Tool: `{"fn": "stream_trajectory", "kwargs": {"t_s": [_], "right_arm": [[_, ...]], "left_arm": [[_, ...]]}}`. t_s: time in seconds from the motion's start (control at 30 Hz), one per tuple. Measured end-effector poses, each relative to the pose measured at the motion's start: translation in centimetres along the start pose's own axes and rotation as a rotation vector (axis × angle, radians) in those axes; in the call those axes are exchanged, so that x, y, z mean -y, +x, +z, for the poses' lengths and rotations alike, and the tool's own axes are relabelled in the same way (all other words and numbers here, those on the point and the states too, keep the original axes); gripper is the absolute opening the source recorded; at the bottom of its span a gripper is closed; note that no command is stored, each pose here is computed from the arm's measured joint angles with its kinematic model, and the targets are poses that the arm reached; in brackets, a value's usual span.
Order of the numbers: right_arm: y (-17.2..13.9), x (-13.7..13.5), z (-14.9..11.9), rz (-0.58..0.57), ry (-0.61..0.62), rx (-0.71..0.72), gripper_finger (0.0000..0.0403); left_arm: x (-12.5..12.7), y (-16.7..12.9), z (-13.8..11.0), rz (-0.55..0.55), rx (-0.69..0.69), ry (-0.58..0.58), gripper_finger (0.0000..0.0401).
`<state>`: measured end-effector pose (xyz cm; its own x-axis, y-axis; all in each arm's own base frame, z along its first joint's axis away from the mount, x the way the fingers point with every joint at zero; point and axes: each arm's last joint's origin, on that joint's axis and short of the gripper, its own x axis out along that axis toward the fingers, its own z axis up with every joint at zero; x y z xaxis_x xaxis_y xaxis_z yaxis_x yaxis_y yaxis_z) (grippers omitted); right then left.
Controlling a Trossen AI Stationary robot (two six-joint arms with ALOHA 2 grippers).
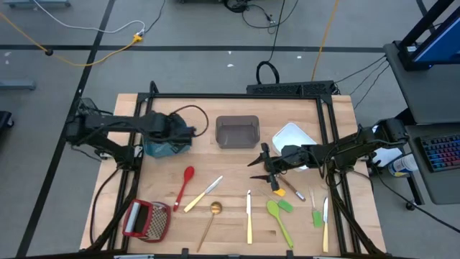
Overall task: Pick & Place Kitchen Items
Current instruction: Put the orange spatula into the blue bin, then put the yellow spatula into the blue bin
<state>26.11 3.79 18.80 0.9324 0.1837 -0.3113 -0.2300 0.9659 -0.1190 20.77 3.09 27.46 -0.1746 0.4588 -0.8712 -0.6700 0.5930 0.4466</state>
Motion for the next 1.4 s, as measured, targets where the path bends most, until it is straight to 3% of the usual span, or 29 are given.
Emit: {"fn": "stream_trajectory", "kwargs": {"t_s": [0.33,0.67,1.07,1.23,1.4], "right_arm": [[0.0,0.0,0.0,0.000,0.000,0.000,0.0212],[0.0,0.0,0.0,0.001,0.000,-0.003,0.0212],[0.0,0.0,-0.1,0.001,0.001,-0.008,0.0212],[0.0,0.0,-0.1,0.001,0.001,-0.008,0.0212],[0.0,0.0,-0.1,0.003,0.001,-0.008,0.0212]], "left_arm": [[4.0,3.6,2.5,-0.005,-0.115,0.053,0.0000],[6.2,7.1,3.9,0.027,-0.231,0.138,0.0003],[6.6,9.8,5.3,0.018,-0.270,0.215,0.0044],[6.3,9.9,5.4,0.024,-0.272,0.216,0.0079],[6.1,9.0,5.4,0.013,-0.268,0.192,0.0087]]}}
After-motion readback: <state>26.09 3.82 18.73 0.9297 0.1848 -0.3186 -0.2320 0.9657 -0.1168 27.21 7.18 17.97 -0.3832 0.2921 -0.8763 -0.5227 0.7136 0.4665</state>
